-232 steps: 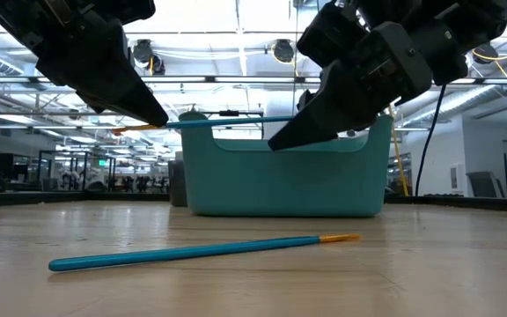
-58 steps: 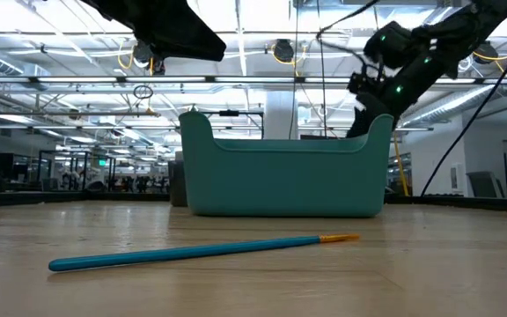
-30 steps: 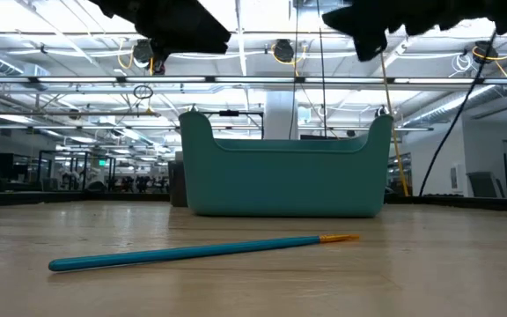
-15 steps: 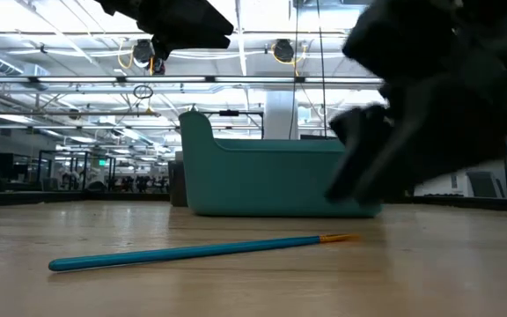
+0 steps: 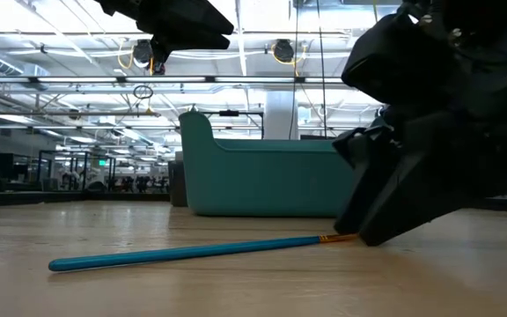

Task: Pick & Place Paint Supplies
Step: Put the blue paint brush into the right black bin

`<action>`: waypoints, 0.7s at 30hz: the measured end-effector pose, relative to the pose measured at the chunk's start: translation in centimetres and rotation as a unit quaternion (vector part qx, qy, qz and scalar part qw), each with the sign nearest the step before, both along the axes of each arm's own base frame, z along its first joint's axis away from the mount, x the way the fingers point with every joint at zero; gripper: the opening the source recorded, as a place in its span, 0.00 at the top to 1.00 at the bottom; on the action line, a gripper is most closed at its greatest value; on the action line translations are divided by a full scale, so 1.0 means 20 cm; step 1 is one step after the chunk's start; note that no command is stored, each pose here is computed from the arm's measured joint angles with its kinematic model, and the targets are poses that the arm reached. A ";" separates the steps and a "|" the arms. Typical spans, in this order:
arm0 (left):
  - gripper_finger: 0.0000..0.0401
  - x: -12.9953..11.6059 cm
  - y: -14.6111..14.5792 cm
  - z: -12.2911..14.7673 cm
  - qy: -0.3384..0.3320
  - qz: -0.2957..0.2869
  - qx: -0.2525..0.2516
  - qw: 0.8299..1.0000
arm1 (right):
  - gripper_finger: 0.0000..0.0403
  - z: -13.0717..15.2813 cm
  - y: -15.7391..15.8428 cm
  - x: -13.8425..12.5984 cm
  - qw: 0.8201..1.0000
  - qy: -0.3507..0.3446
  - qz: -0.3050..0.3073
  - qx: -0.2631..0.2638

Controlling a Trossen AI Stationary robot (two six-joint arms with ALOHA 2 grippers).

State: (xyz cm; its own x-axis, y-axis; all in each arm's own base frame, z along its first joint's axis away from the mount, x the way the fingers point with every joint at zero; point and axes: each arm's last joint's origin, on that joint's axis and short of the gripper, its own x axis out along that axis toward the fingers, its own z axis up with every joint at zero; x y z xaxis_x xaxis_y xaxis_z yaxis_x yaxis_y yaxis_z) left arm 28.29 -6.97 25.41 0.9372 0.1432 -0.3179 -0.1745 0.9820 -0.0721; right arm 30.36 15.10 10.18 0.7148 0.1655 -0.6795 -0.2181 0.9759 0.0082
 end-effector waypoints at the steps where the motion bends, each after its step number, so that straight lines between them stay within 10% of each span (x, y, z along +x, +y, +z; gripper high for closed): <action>1: 0.63 0.00 0.00 0.00 0.000 0.000 0.000 1.000 | 0.71 0.00 -0.01 0.00 1.000 0.001 -0.002 -0.001; 21: 0.63 0.00 0.00 0.00 0.000 0.001 -0.002 1.000 | 1.00 -0.03 -0.03 -0.01 0.999 0.031 0.008 -0.032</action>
